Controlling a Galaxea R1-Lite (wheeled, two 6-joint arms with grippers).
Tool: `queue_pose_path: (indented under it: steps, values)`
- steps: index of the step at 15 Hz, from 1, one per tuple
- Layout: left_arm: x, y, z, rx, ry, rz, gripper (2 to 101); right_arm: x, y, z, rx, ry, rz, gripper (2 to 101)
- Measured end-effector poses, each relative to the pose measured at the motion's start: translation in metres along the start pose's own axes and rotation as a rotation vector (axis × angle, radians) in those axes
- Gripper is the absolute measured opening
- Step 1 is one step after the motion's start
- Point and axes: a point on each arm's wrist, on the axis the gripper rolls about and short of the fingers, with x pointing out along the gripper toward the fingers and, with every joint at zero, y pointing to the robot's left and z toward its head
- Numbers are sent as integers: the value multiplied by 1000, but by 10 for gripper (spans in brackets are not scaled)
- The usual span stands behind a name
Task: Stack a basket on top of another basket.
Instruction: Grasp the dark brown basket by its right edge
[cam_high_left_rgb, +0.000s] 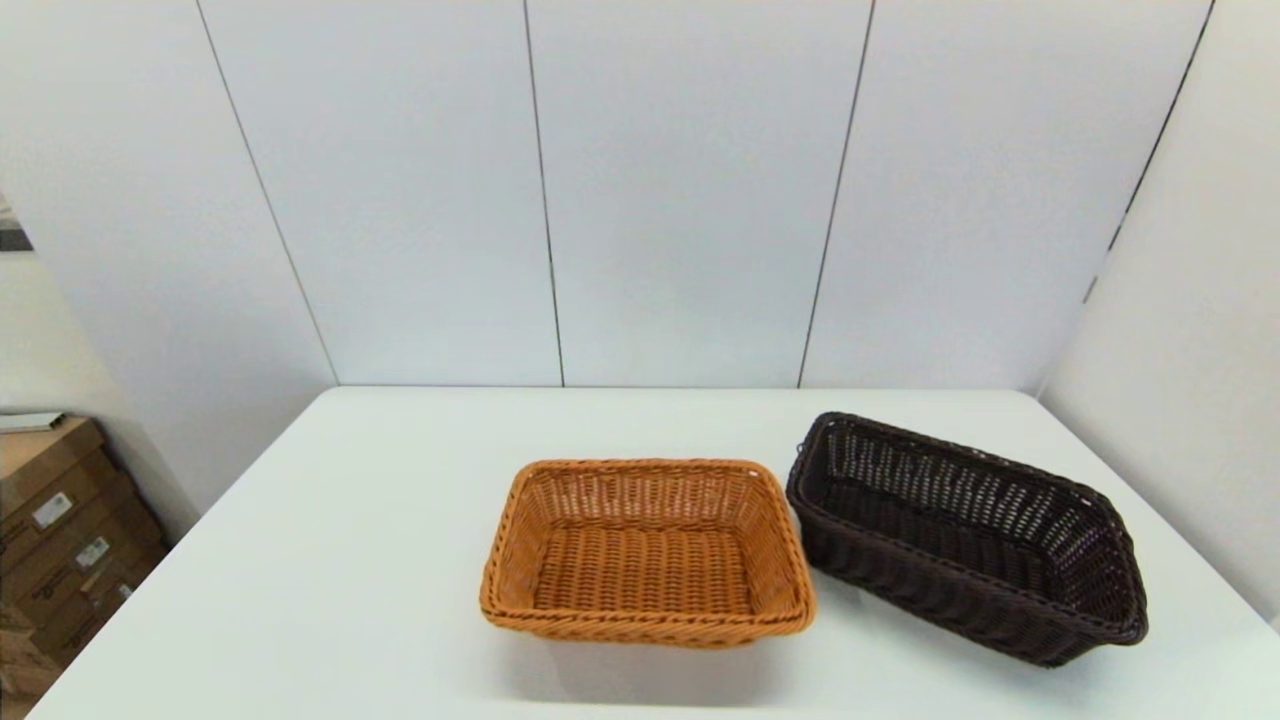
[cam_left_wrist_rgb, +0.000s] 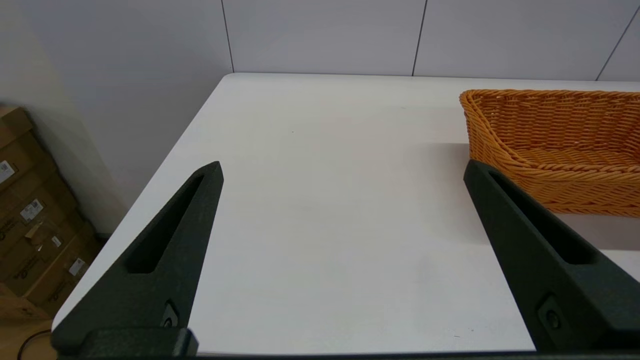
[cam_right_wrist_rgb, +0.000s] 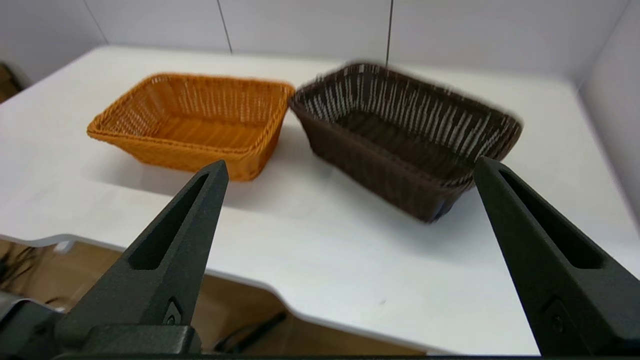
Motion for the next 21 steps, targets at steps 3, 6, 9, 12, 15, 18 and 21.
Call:
queue_pose_path:
  steps: [3,6,9,12,15,18,21]
  values:
    - [0,0,0,0,0,0,978,27,-6,21,100,130,-19,973]
    - [0,0,0,0,0,0,978,56,-13,36,168,231,-41,973]
    - [0,0,0,0,0,0,978,90,-22,47,230,322,-95,973]
    - [0,0,0,0,0,0,978,134,-38,57,285,428,-205,973]
    - [0,0,0,0,0,0,978,184,-61,58,343,528,-347,973]
    - [0,0,0,0,0,0,978,227,-85,46,406,624,-478,973]
    - [0,0,0,-1,0,0,978,255,-108,28,456,698,-573,973]
